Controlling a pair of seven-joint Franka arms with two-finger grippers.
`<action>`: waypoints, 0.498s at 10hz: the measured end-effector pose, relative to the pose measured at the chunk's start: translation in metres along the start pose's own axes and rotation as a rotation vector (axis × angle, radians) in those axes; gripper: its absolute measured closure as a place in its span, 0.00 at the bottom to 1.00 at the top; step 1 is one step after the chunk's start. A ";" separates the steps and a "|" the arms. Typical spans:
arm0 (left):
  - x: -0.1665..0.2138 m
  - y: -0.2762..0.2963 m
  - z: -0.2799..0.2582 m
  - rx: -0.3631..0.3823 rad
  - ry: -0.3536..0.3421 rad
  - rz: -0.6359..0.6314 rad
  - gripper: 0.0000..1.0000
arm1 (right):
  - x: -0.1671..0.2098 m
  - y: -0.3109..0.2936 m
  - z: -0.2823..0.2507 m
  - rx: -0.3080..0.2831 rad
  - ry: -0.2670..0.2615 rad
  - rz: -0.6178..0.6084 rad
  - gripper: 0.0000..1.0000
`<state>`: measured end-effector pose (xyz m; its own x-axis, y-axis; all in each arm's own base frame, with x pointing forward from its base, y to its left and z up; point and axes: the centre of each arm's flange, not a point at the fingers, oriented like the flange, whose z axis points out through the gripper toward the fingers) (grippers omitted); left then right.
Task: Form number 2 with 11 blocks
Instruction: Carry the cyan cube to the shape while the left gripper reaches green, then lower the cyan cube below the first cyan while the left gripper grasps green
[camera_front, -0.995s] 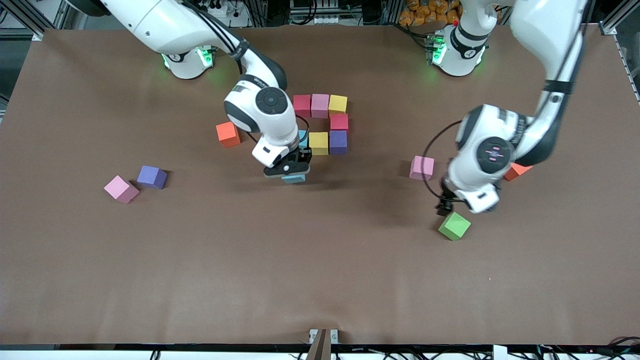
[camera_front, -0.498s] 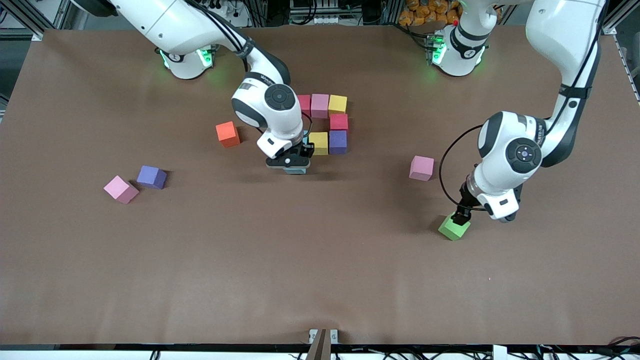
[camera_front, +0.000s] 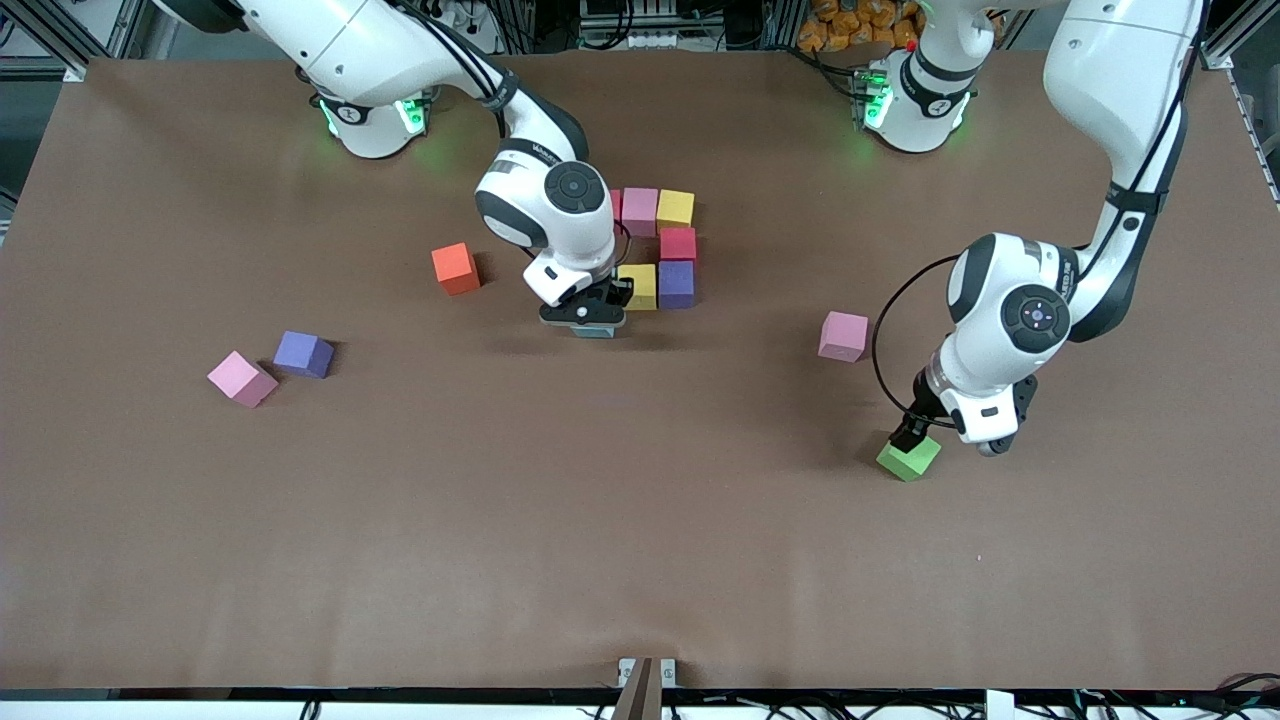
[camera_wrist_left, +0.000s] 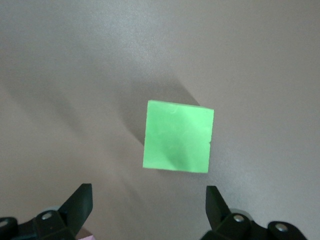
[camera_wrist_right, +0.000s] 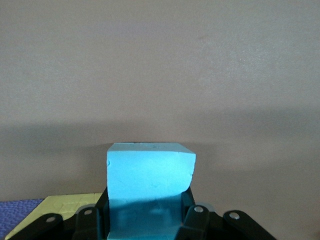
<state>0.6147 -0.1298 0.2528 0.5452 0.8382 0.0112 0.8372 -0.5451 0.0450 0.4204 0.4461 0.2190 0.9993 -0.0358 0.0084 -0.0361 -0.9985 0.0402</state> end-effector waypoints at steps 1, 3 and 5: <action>0.005 0.003 0.008 0.003 -0.003 -0.005 0.00 | -0.001 0.000 0.000 -0.002 0.001 0.000 0.44; 0.012 0.005 0.017 0.016 0.015 0.015 0.00 | 0.001 0.001 0.001 -0.004 0.001 0.004 0.44; 0.017 0.006 0.020 0.020 0.029 0.023 0.00 | -0.001 0.000 0.002 -0.005 -0.001 0.001 0.44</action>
<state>0.6298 -0.1196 0.2332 0.5630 0.8255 0.0406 0.8253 -0.5641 0.0249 0.4195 0.4459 0.2167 0.9993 -0.0370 0.0073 -0.0373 -0.9983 0.0455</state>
